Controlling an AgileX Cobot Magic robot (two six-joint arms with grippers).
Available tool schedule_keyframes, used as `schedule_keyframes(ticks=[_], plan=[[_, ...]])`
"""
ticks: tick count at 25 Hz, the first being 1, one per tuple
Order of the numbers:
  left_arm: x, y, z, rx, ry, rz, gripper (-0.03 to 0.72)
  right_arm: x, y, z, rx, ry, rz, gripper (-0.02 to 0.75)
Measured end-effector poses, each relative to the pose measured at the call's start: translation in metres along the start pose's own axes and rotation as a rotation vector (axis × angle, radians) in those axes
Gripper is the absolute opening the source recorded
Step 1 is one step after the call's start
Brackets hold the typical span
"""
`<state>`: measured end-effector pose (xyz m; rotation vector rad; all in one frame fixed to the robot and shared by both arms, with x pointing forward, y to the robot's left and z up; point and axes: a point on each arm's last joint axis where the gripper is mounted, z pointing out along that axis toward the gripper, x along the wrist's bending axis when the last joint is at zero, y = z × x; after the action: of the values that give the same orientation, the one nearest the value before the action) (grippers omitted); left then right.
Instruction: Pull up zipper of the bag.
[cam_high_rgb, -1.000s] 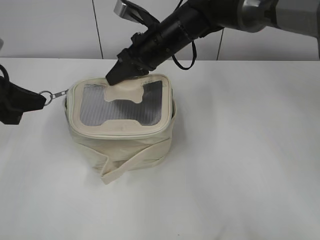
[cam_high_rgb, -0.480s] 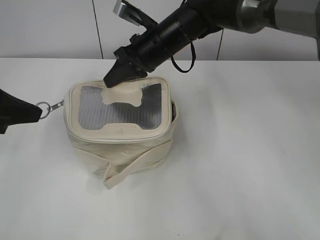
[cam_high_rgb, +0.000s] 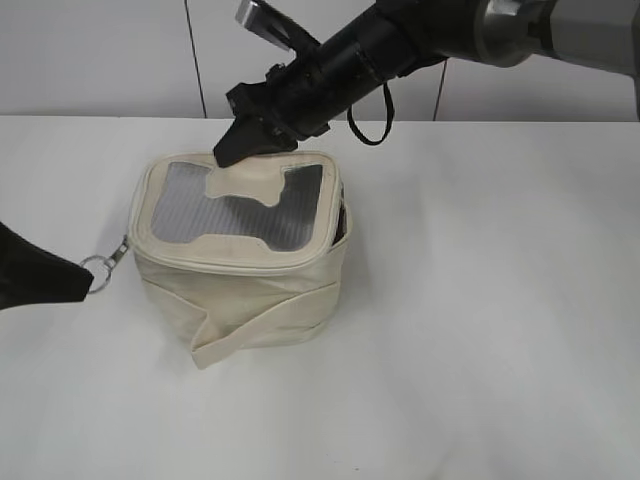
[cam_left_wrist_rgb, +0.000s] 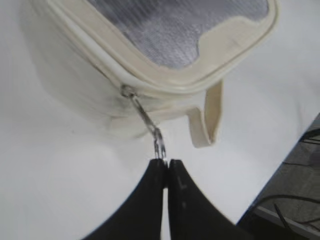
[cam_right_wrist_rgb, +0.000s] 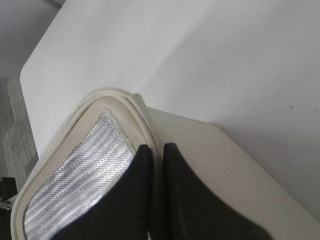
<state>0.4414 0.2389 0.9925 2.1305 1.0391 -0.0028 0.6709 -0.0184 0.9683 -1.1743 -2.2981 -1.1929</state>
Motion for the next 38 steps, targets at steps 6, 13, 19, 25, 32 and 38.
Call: schedule_keyframes(ticks=[6, 13, 19, 25, 32, 38], plan=[[-0.013, -0.009, 0.013, 0.009, -0.036, -0.027, -0.008, 0.0, 0.0, 0.0, -0.002, -0.004, 0.021, 0.042], [-0.067, 0.002, 0.047, -0.015, -0.048, 0.157, -0.008, -0.002, 0.0, 0.0, -0.004, -0.013, 0.018, 0.041], [-0.097, 0.002, 0.068, -0.046, 0.003, 0.237, -0.006, -0.002, 0.0, -0.001, -0.002, -0.017, 0.015, 0.041], [-0.097, 0.003, 0.07, -0.055, 0.004, 0.18, 0.044, -0.005, 0.001, -0.007, 0.005, -0.048, -0.009, 0.078], [-0.091, 0.01, 0.031, -0.143, -0.082, 0.008, 0.359, -0.035, 0.018, -0.095, -0.059, -0.183, -0.021, 0.294], [-0.048, 0.041, 0.001, -0.212, 0.032, -0.02, 0.385, -0.071, -0.031, -0.144, -0.123, -0.252, 0.117, 0.294]])
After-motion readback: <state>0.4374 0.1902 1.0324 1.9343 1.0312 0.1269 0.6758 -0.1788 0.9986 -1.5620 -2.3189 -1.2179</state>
